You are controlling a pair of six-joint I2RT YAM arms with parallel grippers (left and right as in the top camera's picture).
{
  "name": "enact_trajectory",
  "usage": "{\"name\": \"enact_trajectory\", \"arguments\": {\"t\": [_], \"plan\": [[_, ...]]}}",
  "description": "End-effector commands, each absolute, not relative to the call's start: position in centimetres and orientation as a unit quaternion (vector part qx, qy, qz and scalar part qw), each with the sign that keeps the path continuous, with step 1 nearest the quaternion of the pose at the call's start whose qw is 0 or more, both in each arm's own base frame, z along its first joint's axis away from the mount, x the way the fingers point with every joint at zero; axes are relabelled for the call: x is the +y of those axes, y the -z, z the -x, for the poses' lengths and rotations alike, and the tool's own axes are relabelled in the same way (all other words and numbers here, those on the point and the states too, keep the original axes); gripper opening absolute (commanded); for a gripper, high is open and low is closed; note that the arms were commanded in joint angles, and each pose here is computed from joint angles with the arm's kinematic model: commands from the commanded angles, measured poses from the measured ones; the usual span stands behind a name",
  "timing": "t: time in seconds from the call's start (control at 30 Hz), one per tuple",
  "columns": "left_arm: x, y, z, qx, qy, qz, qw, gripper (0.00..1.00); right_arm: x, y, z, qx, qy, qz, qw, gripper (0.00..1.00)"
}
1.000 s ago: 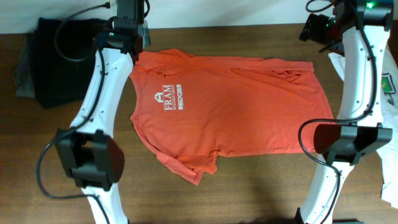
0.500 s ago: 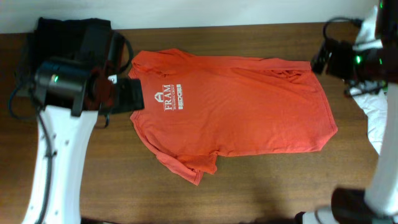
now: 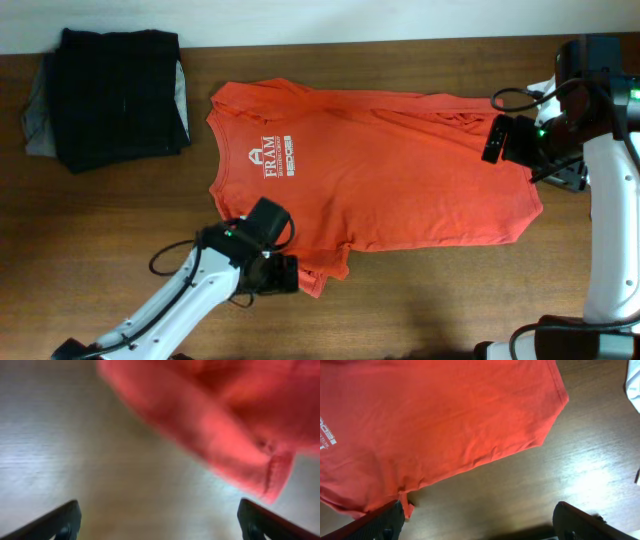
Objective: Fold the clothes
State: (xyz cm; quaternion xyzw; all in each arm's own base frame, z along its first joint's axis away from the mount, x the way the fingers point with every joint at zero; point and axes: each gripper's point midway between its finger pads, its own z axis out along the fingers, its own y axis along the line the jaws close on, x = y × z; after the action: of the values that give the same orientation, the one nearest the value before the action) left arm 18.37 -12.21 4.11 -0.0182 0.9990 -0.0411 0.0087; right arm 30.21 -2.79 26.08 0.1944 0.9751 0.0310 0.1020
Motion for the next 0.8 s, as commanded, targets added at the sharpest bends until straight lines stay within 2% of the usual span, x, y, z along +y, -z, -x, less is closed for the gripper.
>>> {"name": "enact_trajectory", "arguments": {"t": [0.0, 0.17, 0.3, 0.37, 0.43, 0.5, 0.53, 0.57, 0.63, 0.7, 0.73, 0.77], "plan": [[-13.1, -2.9, -18.5, 0.995, 0.071, 0.061, 0.019, 0.99, -3.1, -26.4, -30.0, 0.974, -0.022, -0.198, 0.108, 0.98], [-13.7, -2.5, -18.9, 0.994, 0.083, 0.062, 0.02, 0.97, -3.1, -26.3, -30.0, 0.974, -0.022, -0.198, 0.108, 0.98], [-13.6, -0.6, -18.7, 0.996, 0.066, 0.063, -0.007, 0.89, -3.1, -26.3, -29.9, 0.974, -0.022, -0.198, 0.106, 0.98], [-13.5, -0.1, -18.4, 0.996, 0.058, 0.064, -0.018, 0.75, -3.1, -26.3, -30.0, 0.974, -0.022, -0.198, 0.107, 0.98], [-13.5, -0.1, -18.4, 0.996, 0.058, 0.064, -0.018, 0.55, -3.1, -26.3, -30.0, 0.974, -0.022, -0.198, 0.108, 0.98], [-13.5, -0.1, -18.4, 0.996, 0.058, 0.064, -0.018, 0.42, -3.1, -26.3, -30.0, 0.974, -0.022, -0.198, 0.108, 0.98], [-13.5, -0.1, -18.5, 0.996, 0.058, 0.064, -0.018, 0.2, -3.1, -26.3, -30.0, 0.974, -0.022, -0.198, 0.108, 0.98], [-13.5, -0.1, -18.5, 0.996, 0.058, 0.064, -0.018, 0.08, -3.1, -26.3, -30.0, 0.974, -0.022, -0.198, 0.108, 0.98], [-13.5, -0.1, -18.5, 0.996, 0.059, 0.064, -0.018, 0.09, -3.1, -26.3, -30.0, 0.974, -0.022, -0.198, 0.108, 0.98], [-13.7, -0.1, -18.6, 0.996, 0.065, 0.064, -0.017, 0.22, -3.1, -26.3, -30.0, 0.974, -0.022, -0.198, 0.108, 0.98], [-14.4, -0.2, -18.5, 0.994, 0.081, 0.063, -0.022, 0.36, -3.1, -26.3, -30.0, 0.974, -0.022, -0.198, 0.108, 0.98], [-15.4, -0.4, -18.5, 0.992, 0.108, 0.061, -0.029, 0.37, -3.1, -26.3, -30.0, 0.974, -0.022, -0.198, 0.108, 0.98]]}}
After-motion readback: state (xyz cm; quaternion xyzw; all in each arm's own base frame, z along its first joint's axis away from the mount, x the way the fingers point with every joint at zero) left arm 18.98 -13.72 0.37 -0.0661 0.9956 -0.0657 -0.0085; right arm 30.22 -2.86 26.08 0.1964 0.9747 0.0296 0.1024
